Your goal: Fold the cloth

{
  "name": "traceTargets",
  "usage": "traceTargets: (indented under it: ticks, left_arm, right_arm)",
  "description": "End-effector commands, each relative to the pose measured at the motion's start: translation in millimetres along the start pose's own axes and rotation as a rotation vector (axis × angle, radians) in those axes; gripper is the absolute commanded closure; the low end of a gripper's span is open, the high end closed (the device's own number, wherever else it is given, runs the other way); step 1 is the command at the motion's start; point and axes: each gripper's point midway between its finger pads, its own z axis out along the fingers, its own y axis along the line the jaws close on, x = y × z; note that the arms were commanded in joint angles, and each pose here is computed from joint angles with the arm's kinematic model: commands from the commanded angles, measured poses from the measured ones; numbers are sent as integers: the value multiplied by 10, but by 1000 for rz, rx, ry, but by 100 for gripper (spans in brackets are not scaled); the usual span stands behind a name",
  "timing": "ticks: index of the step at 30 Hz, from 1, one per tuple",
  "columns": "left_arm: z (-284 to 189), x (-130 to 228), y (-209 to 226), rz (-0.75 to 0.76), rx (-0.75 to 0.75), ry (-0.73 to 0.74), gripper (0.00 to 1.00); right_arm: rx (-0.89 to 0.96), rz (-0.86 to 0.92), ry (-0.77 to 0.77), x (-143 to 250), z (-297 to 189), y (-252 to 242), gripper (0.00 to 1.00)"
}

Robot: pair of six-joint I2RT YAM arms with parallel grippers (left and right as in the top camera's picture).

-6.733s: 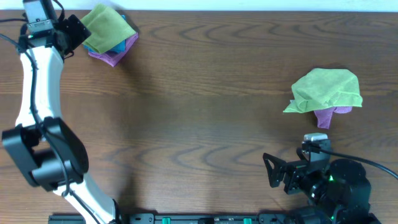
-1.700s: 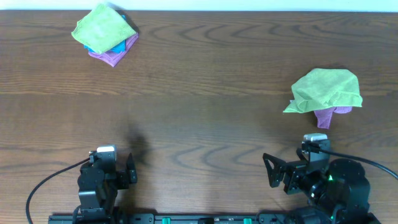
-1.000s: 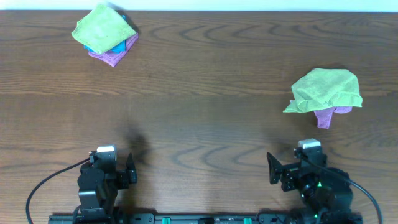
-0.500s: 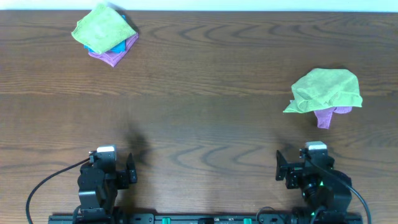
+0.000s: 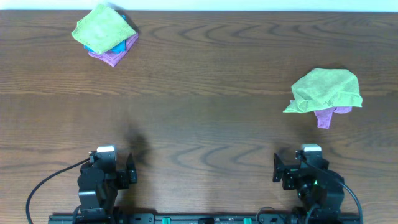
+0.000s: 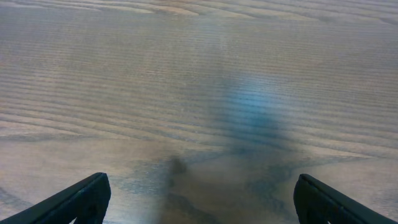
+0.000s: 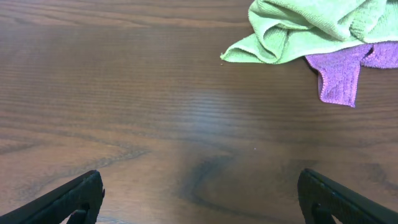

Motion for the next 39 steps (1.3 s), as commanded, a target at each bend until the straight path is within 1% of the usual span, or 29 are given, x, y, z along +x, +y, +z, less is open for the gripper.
traceTargets:
  ticks: [1,39]
  left_arm:
    - [18,35,39,-11,-20,5,5]
    - [18,35,39,-11,-20,5,5]
  right_arm:
    - [-15,8,1,29,21,35,1]
    - [-28,-1,2,30,22,65,1]
